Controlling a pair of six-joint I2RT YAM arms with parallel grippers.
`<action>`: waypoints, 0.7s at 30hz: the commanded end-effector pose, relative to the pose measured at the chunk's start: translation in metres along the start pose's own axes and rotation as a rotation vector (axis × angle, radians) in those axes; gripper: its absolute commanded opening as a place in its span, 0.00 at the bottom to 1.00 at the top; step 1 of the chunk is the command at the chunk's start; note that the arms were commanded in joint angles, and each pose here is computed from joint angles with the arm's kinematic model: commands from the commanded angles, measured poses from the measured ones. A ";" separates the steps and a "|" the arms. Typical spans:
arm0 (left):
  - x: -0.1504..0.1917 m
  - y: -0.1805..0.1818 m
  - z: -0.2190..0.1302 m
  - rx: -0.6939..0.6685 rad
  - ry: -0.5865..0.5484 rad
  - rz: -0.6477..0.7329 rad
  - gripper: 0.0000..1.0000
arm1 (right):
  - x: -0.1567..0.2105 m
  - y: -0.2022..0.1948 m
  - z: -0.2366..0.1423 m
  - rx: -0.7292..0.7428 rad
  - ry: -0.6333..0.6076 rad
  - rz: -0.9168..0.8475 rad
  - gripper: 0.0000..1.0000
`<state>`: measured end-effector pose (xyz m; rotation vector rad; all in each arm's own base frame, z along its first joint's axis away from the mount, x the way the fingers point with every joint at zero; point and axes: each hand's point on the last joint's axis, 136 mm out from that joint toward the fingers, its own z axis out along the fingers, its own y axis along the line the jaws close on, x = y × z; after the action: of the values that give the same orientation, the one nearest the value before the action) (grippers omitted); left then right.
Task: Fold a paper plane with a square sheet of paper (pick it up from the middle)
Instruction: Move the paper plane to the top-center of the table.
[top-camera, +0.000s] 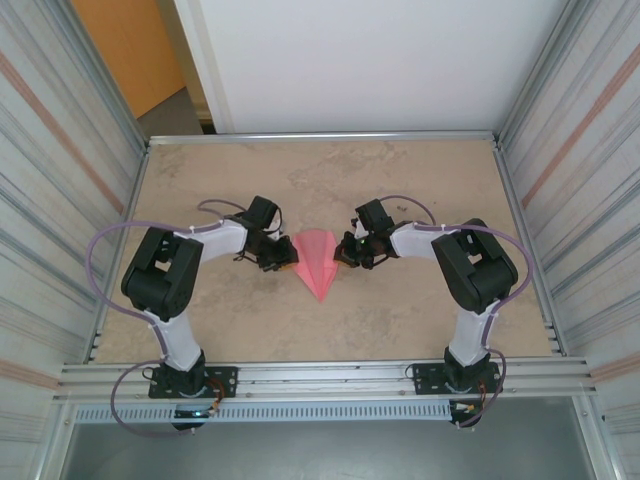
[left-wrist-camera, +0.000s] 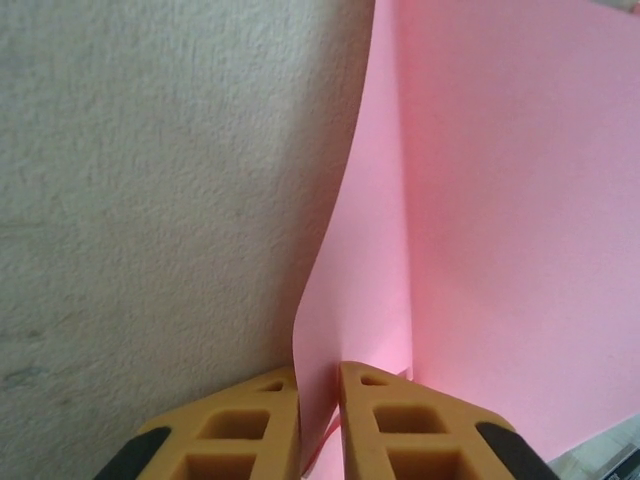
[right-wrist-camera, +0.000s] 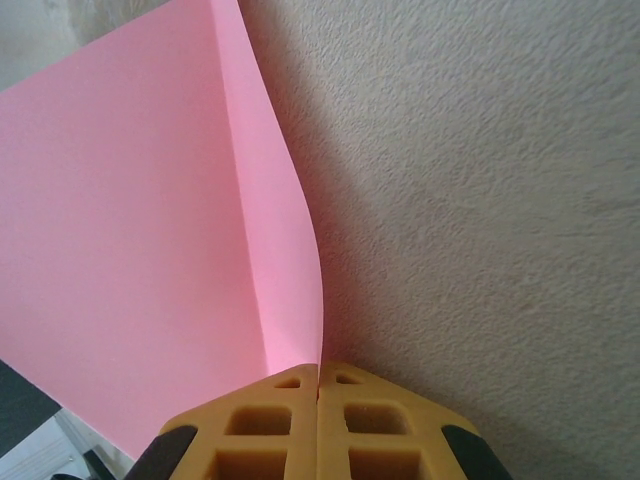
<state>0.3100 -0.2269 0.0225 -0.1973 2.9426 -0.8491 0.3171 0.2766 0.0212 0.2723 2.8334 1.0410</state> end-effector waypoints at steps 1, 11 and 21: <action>-0.005 -0.006 -0.015 -0.005 -0.022 0.019 0.20 | 0.000 -0.001 0.000 0.004 0.016 0.028 0.02; 0.019 -0.047 -0.051 0.158 -0.091 0.057 0.31 | 0.002 0.012 -0.001 -0.032 0.022 0.010 0.02; 0.023 -0.073 -0.025 0.195 -0.010 0.124 0.32 | 0.004 0.014 0.002 -0.038 0.031 0.006 0.02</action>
<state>0.2852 -0.2688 0.0750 -0.0522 2.8154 -1.0724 0.3136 0.2808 0.0226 0.2624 2.8406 1.0684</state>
